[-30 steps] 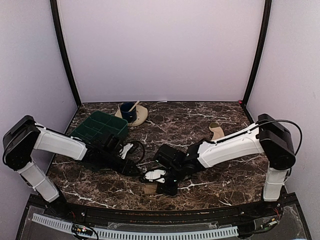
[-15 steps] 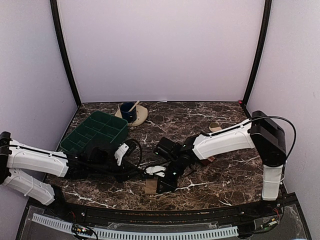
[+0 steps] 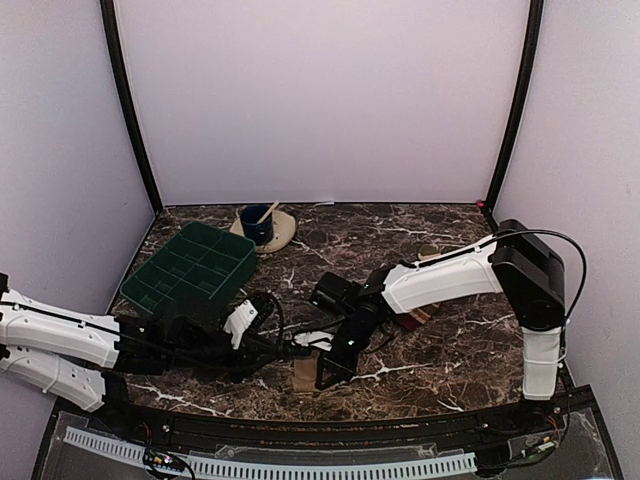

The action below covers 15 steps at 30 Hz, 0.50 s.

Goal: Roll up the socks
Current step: Roll the sock at the center of the board.

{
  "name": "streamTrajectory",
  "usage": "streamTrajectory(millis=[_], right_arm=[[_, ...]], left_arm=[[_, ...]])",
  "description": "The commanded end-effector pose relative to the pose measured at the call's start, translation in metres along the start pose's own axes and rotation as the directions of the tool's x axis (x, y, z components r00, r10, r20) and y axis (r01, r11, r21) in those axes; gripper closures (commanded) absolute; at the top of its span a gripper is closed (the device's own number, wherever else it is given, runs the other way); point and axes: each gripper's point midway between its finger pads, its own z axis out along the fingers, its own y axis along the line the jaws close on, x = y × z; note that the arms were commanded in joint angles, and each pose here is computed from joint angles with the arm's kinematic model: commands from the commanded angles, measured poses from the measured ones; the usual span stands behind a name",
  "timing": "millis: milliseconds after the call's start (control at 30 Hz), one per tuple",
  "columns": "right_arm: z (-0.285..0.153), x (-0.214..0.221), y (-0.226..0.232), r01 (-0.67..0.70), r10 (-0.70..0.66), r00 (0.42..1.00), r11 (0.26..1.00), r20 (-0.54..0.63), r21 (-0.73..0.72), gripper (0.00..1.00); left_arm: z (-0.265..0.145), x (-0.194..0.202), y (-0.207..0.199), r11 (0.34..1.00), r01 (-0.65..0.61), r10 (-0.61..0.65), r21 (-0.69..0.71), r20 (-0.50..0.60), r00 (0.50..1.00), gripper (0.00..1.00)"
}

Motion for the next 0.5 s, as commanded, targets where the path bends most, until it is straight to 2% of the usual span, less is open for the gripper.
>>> streamTrajectory(millis=[0,233,467], right_arm=[[0.005,0.003,-0.007,-0.034,0.034,0.999,0.999,-0.021,-0.008,1.00],[0.005,0.001,-0.010,-0.054,0.053,0.998,0.998,-0.021,-0.034,1.00],[0.005,0.000,-0.009,-0.062,0.061,0.998,0.997,-0.022,-0.052,1.00]], left_arm=[[-0.013,-0.001,0.003,1.000,-0.011,0.012,-0.024,0.046,0.999,0.76],[-0.001,0.015,-0.032,0.987,-0.106,0.112,0.119,-0.048,0.993,0.78],[0.019,0.028,-0.052,0.966,-0.205,0.226,0.159,-0.127,0.966,0.73]])
